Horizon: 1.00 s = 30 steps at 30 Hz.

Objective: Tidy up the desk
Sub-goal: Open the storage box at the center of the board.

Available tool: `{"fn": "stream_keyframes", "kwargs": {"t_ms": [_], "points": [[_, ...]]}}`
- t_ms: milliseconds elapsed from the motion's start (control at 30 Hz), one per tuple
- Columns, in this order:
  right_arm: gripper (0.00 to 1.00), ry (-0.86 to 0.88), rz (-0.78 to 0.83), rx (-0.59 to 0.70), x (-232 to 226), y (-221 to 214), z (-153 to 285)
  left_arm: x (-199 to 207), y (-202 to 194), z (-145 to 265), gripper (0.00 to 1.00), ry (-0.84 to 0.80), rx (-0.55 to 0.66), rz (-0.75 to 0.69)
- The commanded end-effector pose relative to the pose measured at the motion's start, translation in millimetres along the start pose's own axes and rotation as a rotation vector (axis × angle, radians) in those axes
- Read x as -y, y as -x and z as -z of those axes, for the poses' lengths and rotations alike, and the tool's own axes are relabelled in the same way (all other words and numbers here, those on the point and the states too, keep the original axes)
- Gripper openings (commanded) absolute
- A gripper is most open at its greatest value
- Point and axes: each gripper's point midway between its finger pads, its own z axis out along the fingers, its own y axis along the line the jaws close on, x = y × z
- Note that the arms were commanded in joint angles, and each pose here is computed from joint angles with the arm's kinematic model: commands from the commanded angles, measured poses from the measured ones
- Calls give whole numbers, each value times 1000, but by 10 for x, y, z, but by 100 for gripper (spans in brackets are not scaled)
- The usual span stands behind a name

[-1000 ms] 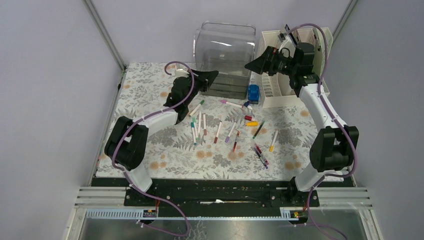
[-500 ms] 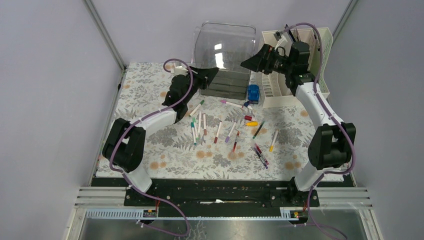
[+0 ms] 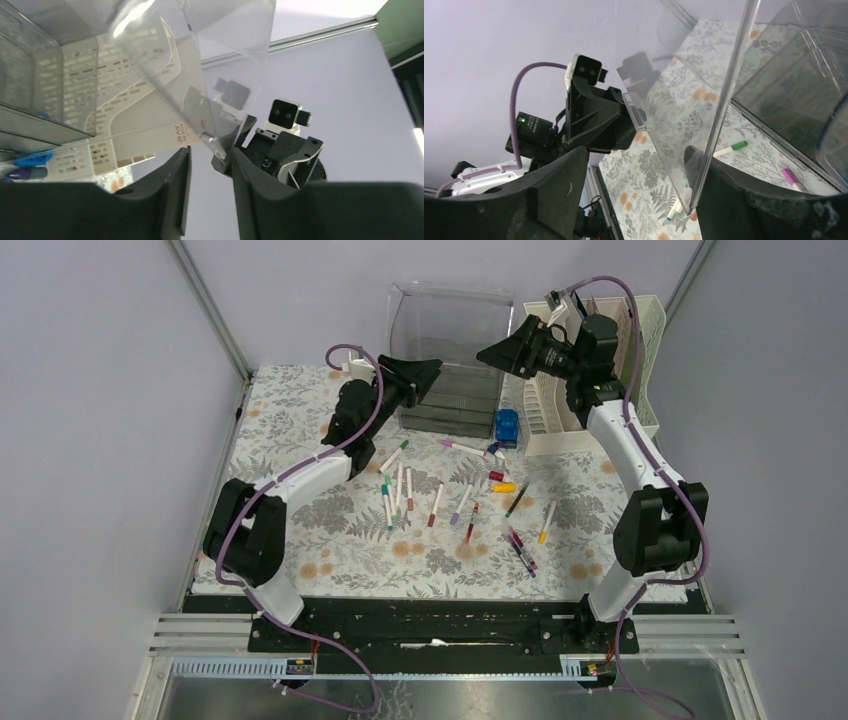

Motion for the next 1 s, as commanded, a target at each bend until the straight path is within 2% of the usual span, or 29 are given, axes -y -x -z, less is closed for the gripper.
{"fn": "stream_keyframes", "kwargs": {"t_ms": [0,167,400,533,633,700,867,967], "points": [[77,142,73,37,-533,285,25,599,69,96,49,-134,-2,-65],[76,156,65,46,-608,357,22,463,84,278,72,-76,-7,-159],[76,157,38,48,-605,382,1,97,185,851,98,117,28,-486],[76,154,33,48,-591,381,-3,-186,267,1203,99,204,68,-614],[76,154,23,49,-576,393,-20,-403,237,1381,99,214,74,-616],[76,157,22,50,-583,411,-22,-520,80,1429,99,174,-12,-593],[76,158,24,50,-595,417,-25,-883,-322,1336,99,214,-267,-508],[76,155,19,47,-579,404,-27,-1023,-529,1279,99,235,-372,-456]]}}
